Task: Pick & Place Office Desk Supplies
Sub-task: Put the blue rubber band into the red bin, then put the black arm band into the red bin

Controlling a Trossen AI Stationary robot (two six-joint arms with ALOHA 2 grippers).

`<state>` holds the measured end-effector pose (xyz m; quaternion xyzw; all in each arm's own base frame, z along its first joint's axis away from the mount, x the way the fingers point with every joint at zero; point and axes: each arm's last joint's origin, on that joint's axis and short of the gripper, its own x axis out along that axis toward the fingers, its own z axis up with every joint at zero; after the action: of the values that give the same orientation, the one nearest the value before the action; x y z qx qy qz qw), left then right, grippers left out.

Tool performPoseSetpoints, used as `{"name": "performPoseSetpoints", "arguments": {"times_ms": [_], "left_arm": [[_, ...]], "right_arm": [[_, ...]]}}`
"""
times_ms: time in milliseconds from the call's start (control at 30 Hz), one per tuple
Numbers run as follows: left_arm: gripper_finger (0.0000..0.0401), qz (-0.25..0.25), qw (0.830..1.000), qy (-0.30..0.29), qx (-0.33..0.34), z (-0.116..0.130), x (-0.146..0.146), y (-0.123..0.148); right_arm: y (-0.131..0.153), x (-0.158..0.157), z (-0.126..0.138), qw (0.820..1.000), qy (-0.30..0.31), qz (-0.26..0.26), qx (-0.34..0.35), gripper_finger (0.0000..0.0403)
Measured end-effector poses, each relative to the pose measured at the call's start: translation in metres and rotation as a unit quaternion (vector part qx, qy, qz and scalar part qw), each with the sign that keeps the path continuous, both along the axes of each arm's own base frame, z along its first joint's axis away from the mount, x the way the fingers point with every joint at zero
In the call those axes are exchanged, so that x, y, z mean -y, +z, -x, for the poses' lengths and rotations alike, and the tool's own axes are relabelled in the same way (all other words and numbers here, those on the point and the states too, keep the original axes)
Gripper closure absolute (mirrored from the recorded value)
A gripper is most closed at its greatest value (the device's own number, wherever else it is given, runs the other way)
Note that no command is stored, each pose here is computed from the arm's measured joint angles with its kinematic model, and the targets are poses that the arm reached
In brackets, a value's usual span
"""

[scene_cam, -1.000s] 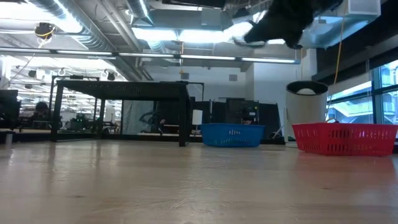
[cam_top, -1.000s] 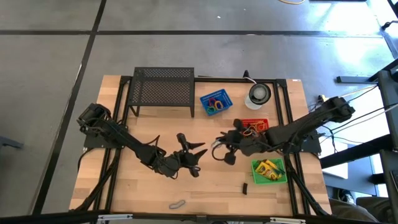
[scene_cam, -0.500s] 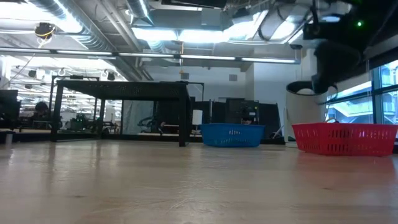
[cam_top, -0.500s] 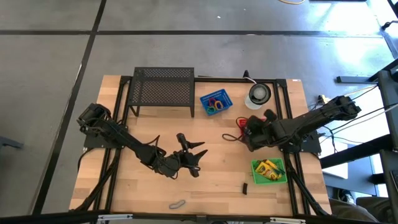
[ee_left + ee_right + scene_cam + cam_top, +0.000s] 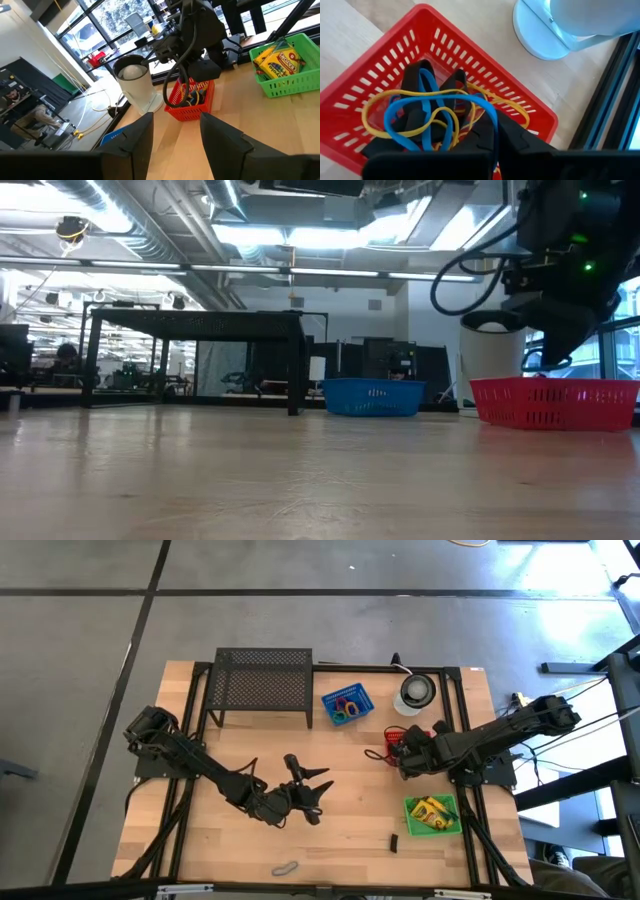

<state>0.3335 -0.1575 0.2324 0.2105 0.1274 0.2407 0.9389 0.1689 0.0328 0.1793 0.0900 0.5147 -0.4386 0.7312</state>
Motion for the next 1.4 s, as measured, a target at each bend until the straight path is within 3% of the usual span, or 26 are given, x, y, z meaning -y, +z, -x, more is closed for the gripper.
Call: {"name": "performPoseSetpoints", "arguments": {"times_ms": [567, 900, 1033, 1167, 1400], "left_arm": [[0.0244, -0.003, 1.0, 0.0, -0.005, 0.0, 0.0, -0.001], [0.0244, -0.005, 1.0, 0.0, -0.009, 0.0, 0.0, -0.002], [0.0244, 0.0, 1.0, 0.001, -0.019, 0.002, 0.0, -0.005], [0.0244, 0.007, 1.0, 0.004, -0.028, 0.003, 0.0, -0.009], [0.0244, 0.014, 0.999, 0.003, -0.035, 0.004, -0.001, -0.011]], "right_arm": [[0.0, -0.001, -0.002, 1.0, -0.003, -0.018, 0.008, 0.0253], [0.045, -0.021, -0.03, 0.99, 0.088, -0.089, 0.061, 0.0248], [0.051, -0.046, -0.039, 0.962, 0.19, -0.172, 0.094, 0.0258], [0.049, -0.081, -0.044, 0.907, 0.298, -0.276, 0.112, 0.0268], [0.028, -0.136, -0.042, 0.833, 0.426, -0.345, 0.075, 0.0269]]}}
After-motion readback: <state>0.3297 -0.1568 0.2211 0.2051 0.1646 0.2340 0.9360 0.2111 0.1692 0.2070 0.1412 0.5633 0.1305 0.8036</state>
